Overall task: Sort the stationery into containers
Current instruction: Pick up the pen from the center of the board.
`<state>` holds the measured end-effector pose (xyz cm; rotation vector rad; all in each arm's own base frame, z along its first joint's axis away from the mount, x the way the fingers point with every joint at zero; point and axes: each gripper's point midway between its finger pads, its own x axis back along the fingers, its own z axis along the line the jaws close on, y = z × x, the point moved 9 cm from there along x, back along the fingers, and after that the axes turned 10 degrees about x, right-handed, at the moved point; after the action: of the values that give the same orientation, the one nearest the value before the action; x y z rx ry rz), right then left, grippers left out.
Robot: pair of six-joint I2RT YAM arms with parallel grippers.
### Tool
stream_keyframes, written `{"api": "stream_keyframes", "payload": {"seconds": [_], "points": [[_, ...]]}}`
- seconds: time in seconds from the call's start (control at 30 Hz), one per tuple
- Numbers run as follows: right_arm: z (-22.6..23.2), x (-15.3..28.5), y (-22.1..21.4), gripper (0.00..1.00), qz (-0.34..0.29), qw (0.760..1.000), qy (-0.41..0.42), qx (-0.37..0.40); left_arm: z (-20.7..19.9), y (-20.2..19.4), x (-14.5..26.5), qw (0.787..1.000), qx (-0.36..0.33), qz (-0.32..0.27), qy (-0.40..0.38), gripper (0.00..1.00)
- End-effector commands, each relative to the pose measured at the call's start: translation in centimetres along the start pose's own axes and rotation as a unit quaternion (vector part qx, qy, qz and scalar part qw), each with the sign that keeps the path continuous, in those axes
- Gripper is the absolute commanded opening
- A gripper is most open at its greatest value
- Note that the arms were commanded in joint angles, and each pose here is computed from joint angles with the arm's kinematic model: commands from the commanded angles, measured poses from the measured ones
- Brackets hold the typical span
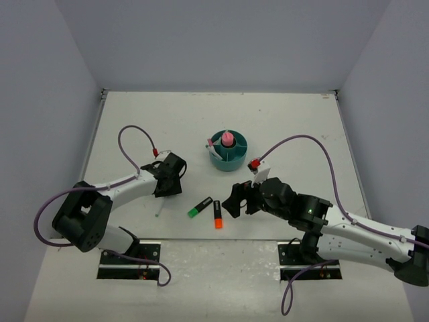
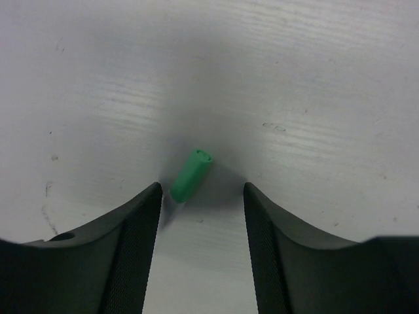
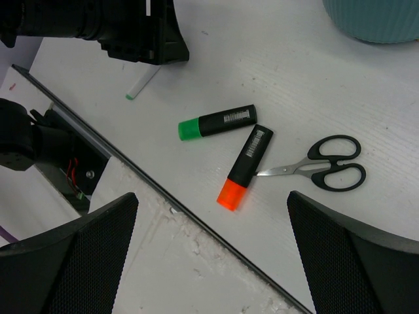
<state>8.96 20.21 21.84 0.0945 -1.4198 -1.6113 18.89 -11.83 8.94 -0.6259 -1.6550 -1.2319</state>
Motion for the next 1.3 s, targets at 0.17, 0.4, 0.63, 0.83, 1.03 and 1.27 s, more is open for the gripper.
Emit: {"api": "stream_keyframes", "payload": {"seconds": [0.17,0.4,0.63,0.83,1.03,1.27], "points": [[-0.8,1.3,-0.3,0.99,-0.013,1.000,-0.011,0.006,0.5,-1.2,-1.7,0.999,-0.014,0.028,0.011,0.21],[-0.7,1.8,0.2,0.99,-0.024,1.000,-0.009,0.006,0.2,-1.2,-1.3,0.999,-0.021,0.031,-0.017,0.02],[-0.5,1.6,0.3,0.99,-0.019,1.000,-0.005,0.009,-1.3,0.8,1.8,0.992,-0.032,-0.010,-0.124,0.00],[-0.5,1.7,0.5,0.99,-0.022,1.000,-0.004,0.011,-2.6,4.2,7.4,0.967,0.001,-0.102,-0.233,0.00],[-0.7,2.3,0.7,0.99,-0.034,0.999,-0.011,0.009,-4.7,6.4,11.0,0.924,0.028,-0.157,-0.348,0.00],[-1.1,3.7,1.1,0.99,-0.053,0.998,-0.019,0.001,-8.2,8.9,16.2,0.837,0.068,-0.239,-0.487,0.00]]}}
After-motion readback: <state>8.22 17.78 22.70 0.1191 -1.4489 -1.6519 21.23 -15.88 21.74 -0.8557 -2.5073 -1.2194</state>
